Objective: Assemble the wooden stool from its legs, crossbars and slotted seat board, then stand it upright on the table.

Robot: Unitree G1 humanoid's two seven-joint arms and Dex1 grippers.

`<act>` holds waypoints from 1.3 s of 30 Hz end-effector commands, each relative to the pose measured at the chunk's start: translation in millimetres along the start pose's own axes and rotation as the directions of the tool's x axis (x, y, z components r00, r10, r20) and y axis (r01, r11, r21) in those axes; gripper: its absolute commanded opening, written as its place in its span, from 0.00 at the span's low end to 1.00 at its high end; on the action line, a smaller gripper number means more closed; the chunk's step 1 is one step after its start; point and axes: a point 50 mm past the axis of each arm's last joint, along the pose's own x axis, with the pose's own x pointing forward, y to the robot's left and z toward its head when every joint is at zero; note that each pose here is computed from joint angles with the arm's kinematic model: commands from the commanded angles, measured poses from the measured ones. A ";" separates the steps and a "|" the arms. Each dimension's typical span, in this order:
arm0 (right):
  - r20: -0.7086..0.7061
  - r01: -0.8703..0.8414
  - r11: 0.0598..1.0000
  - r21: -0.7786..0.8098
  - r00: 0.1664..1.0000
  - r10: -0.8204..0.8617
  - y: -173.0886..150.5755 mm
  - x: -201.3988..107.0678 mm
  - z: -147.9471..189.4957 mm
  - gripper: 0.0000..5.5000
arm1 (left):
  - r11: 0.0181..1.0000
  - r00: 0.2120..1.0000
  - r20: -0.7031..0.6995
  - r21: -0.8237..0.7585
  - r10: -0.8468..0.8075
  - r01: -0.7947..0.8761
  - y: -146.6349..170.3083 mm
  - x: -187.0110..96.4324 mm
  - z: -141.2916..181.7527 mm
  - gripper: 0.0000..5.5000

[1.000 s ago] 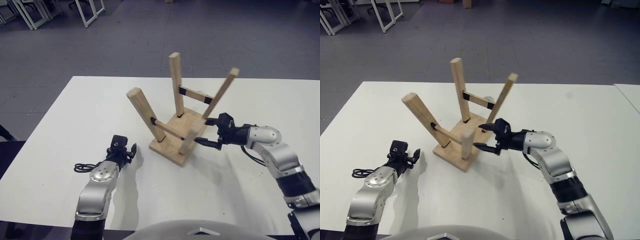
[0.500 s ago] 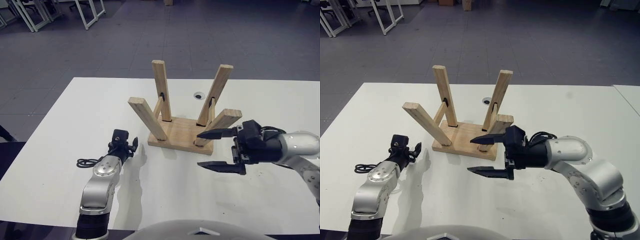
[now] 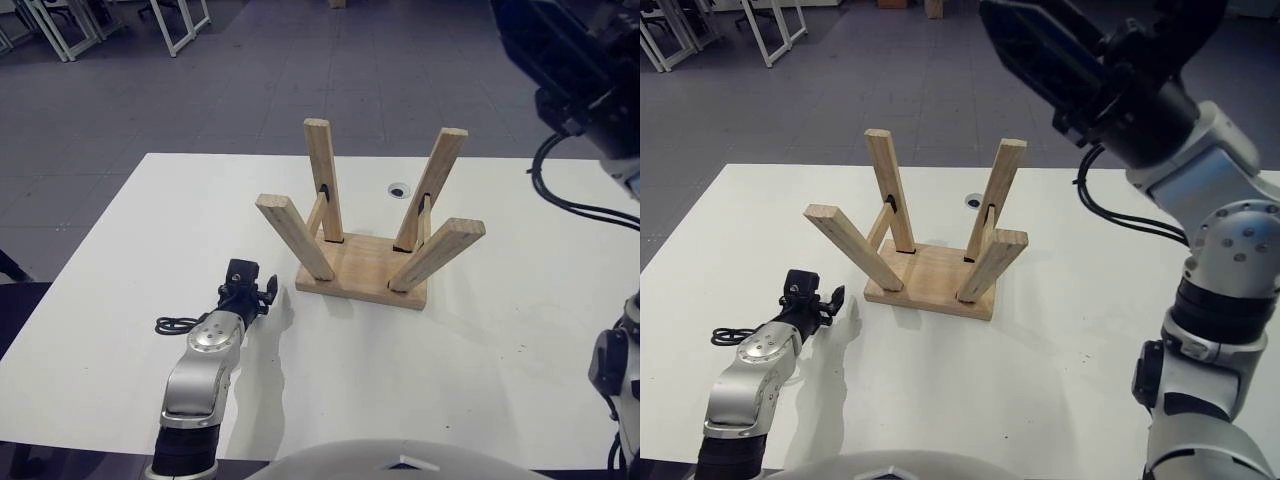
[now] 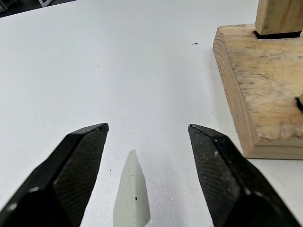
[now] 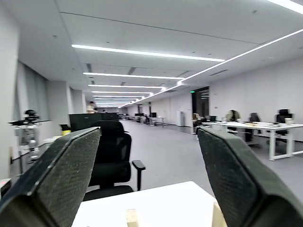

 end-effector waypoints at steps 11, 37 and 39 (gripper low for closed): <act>-0.365 0.056 0.994 0.091 0.931 -0.019 -13.0 -15.4 -89.5 0.68 | 1.000 1.000 -0.009 -0.004 -0.003 0.003 1.3 2.4 -0.5 0.57; -0.588 0.013 0.987 0.162 0.804 0.086 -41.8 -118.3 -43.4 0.68 | 0.532 0.496 0.199 0.221 -0.845 0.818 71.8 -15.6 104.0 0.74; -0.595 -0.005 0.987 0.160 0.797 0.100 -44.6 -115.0 -46.6 0.68 | 0.508 0.484 0.156 0.223 -0.861 0.832 73.2 -16.7 101.9 0.74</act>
